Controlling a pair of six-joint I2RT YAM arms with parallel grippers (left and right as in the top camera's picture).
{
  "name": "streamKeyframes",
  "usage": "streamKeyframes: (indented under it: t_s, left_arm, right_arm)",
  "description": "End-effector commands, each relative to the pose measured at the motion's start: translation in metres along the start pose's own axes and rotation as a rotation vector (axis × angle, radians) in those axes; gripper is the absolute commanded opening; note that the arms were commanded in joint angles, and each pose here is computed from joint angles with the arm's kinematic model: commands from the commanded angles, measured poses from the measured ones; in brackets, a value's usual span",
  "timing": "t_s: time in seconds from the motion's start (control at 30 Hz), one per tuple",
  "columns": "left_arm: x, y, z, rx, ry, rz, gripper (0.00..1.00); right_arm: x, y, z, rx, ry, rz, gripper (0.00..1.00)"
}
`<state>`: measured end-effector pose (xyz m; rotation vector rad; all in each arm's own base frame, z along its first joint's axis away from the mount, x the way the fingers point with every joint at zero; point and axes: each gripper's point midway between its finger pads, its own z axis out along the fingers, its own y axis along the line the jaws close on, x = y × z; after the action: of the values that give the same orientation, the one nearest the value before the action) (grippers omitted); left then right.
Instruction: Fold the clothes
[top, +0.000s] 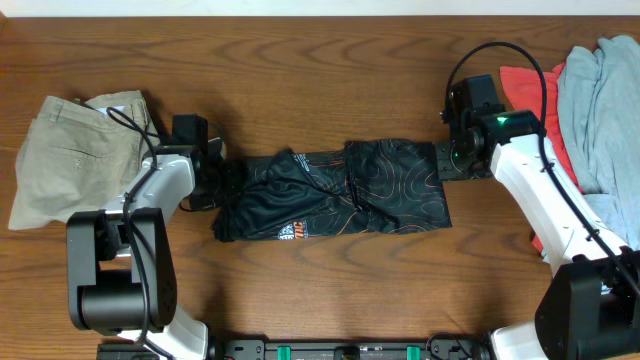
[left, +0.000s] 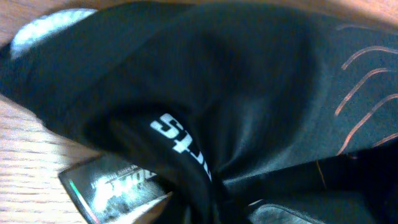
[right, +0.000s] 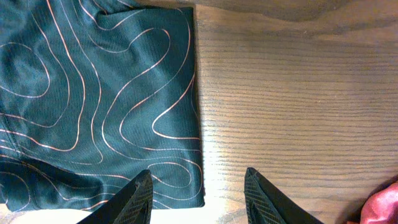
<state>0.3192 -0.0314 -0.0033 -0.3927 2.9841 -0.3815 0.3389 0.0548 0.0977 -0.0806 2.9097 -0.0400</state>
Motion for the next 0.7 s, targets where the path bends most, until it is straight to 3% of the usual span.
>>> streamKeyframes:
  t_s: [0.0, 0.17, 0.4, 0.67]
  left_arm:
    - [0.019, 0.002, 0.014, 0.016, 0.076, -0.011, 0.06]
    - [0.002, 0.02, -0.005, -0.074, 0.046, -0.039, 0.06]
    - [-0.036, 0.047, -0.067, -0.181, -0.009, -0.124, 0.06]
    - [-0.041, 0.027, -0.111, -0.173, 0.006, -0.107, 0.06]
  right_arm:
    - [-0.004, -0.005, -0.003, 0.008, -0.014, 0.027, 0.46]
    - [-0.004, -0.005, -0.003, 0.007, -0.014, 0.027, 0.46]
    - [-0.004, -0.005, -0.003, 0.008, -0.014, 0.029, 0.46]
    - [-0.005, -0.006, -0.003, 0.008, -0.014, 0.033, 0.46]
